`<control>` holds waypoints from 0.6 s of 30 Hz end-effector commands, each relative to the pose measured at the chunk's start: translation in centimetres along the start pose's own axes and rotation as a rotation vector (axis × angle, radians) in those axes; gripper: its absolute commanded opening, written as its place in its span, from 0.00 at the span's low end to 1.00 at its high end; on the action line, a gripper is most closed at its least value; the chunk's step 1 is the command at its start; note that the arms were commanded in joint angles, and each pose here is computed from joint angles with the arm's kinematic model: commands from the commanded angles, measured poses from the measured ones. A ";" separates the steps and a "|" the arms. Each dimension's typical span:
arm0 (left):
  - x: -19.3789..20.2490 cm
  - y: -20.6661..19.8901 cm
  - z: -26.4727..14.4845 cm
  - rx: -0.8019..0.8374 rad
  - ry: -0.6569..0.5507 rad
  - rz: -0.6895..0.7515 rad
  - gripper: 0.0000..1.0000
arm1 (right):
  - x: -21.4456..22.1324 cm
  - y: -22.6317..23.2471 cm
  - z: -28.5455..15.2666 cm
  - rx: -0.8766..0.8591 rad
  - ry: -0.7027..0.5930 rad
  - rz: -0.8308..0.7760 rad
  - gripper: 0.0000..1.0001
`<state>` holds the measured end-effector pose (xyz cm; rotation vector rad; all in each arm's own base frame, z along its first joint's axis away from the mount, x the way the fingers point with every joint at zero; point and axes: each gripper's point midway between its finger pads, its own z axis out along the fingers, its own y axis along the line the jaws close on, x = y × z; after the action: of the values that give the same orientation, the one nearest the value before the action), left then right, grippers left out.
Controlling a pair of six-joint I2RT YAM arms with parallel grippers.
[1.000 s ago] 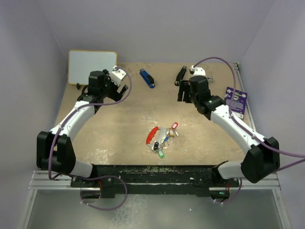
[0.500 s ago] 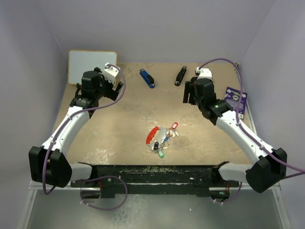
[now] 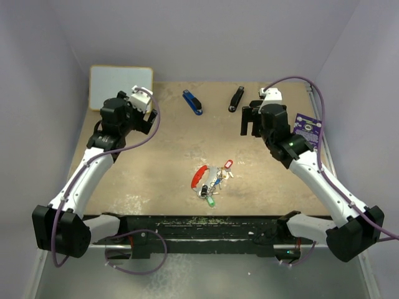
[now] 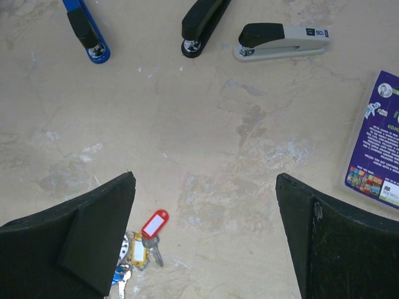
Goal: Put the keys on the keyring
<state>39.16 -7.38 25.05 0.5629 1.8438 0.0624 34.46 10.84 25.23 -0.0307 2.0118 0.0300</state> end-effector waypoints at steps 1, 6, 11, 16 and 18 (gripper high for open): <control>-1.9 1.0 -1.7 -0.052 -0.072 -0.013 0.98 | -1.3 -0.5 -0.5 0.024 -0.030 -0.013 1.00; -1.5 0.5 -1.8 -0.041 -0.088 -0.032 0.98 | -0.5 -0.6 -0.4 0.029 -0.012 -0.017 1.00; -1.4 0.3 -1.9 -0.034 -0.096 -0.043 0.98 | -0.5 -1.1 -0.7 0.045 -0.011 -0.025 1.00; -0.8 0.2 -1.9 -0.029 -0.100 -0.055 0.98 | -0.5 -0.8 -0.6 0.035 -0.010 -0.024 1.00; -0.8 0.1 -1.9 -0.024 -0.104 -0.056 0.98 | -0.4 -0.7 -0.3 0.032 -0.004 -0.023 1.00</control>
<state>37.65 -7.11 24.61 0.5274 1.8242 0.0441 34.17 10.30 24.77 -0.0384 2.0317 -0.0068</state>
